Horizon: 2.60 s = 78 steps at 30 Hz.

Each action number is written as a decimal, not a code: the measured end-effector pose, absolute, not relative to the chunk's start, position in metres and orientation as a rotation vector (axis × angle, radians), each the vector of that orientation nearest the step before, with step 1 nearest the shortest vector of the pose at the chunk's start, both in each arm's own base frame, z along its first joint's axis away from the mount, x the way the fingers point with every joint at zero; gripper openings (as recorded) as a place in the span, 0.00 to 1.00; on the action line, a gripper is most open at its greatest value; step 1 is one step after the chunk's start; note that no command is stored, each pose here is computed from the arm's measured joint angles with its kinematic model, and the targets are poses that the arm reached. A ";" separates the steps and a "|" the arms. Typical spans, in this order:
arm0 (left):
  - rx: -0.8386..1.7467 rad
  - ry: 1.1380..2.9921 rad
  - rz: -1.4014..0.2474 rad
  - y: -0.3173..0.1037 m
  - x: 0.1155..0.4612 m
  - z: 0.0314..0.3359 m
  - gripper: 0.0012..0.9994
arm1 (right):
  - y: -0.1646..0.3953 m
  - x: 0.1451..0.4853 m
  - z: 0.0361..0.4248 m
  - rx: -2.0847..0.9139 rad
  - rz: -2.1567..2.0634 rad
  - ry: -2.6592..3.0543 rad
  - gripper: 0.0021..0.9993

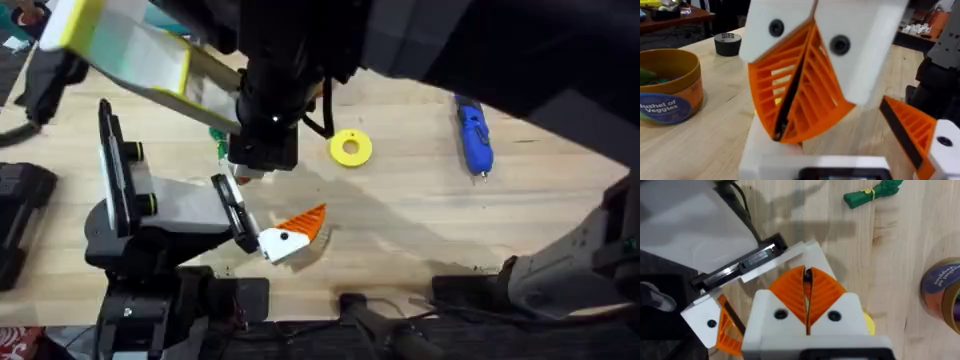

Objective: Pick up the gripper from the table and insert it into the empty holder that is missing its gripper. Then pick up a screw, insert it into the mounting hole, and use the screwdriver to tighten it. Finally, clean up the table by picking up the vegetable and placing it into the bucket.

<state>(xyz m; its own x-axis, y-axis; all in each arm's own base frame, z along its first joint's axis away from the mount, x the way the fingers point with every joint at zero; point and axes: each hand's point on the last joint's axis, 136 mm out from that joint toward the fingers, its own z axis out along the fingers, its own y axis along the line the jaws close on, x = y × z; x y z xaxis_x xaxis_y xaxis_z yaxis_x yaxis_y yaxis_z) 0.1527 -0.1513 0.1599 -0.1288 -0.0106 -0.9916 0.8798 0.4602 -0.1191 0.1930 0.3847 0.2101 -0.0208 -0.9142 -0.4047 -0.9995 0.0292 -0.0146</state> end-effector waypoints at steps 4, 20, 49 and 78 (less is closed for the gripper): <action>0.798 1.505 -0.925 -0.151 0.153 0.160 0.94 | 0.385 0.193 0.210 -1.956 0.399 2.012 0.00; 0.797 1.505 -0.921 -0.151 0.153 0.160 0.94 | 0.381 0.193 0.208 -1.956 0.384 2.029 0.82; 0.798 1.504 -0.919 -0.151 0.153 0.160 0.94 | 0.296 0.238 0.309 -1.583 0.379 1.999 1.00; 0.798 1.504 -0.919 -0.151 0.153 0.160 0.94 | 0.192 0.211 0.234 -1.522 0.944 1.727 1.00</action>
<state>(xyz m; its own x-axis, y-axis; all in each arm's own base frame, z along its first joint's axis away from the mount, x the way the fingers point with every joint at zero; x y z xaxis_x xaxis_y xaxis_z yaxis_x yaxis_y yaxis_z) 0.1532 -0.1510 0.1599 -0.1253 -0.0091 -0.9921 0.8788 0.4631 -0.1153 0.2114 0.1920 0.2339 -0.1226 -0.5313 -0.8383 -0.9924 0.0700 0.1008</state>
